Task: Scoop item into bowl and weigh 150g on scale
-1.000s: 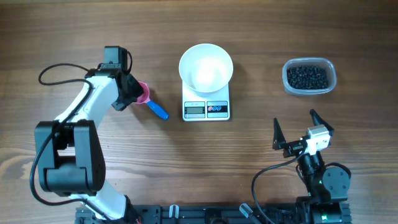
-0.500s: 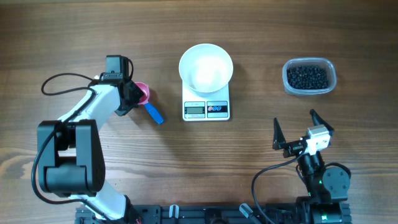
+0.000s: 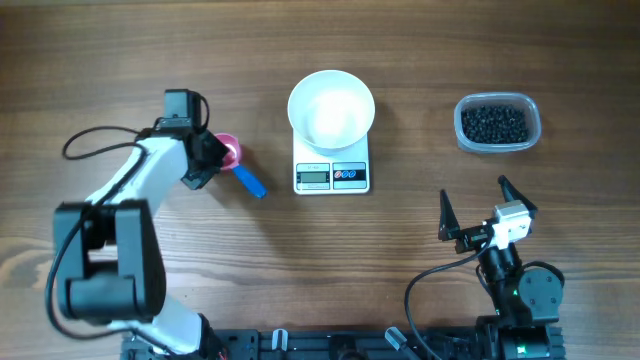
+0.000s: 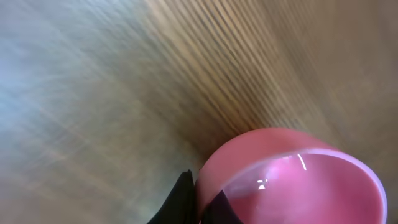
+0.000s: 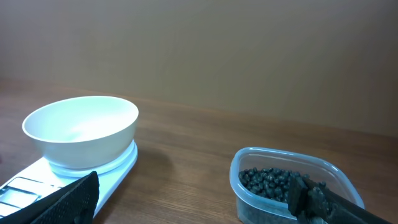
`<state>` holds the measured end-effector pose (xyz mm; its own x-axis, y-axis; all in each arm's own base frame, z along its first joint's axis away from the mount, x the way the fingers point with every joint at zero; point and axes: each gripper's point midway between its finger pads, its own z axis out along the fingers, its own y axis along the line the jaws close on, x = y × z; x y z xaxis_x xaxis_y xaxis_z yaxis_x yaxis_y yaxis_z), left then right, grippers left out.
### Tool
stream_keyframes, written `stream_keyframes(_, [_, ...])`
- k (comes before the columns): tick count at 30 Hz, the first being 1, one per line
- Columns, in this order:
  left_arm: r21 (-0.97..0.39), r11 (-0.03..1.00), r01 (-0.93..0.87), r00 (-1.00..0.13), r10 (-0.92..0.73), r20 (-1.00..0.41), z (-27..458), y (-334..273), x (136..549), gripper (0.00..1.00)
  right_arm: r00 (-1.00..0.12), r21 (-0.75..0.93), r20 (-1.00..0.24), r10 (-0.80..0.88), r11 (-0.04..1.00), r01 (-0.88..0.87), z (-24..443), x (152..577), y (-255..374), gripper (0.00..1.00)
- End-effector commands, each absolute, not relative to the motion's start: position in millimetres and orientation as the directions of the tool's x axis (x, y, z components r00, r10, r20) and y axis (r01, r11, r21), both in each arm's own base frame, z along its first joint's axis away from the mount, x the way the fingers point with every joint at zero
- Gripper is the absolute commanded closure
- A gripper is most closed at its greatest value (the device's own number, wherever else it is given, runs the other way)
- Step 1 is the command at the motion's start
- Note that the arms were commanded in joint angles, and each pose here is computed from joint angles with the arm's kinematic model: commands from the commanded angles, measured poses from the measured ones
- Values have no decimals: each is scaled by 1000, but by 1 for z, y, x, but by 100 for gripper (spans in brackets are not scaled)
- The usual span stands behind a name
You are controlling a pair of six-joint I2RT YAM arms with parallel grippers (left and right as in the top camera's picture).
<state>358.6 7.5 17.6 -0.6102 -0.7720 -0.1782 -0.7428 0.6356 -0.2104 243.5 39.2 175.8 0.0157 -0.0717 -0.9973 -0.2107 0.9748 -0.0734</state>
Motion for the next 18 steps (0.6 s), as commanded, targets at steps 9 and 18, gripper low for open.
stream_keyframes(9, [-359,441,-823,-403,-898,-179,109,11,330,96,15,-77,-997,-76,977,-199,175,244,38,0])
stream_keyframes(18, [-432,307,-848,-275,-952,-136,138,5,315,96,15,-73,-997,-71,977,-201,175,244,38,0])
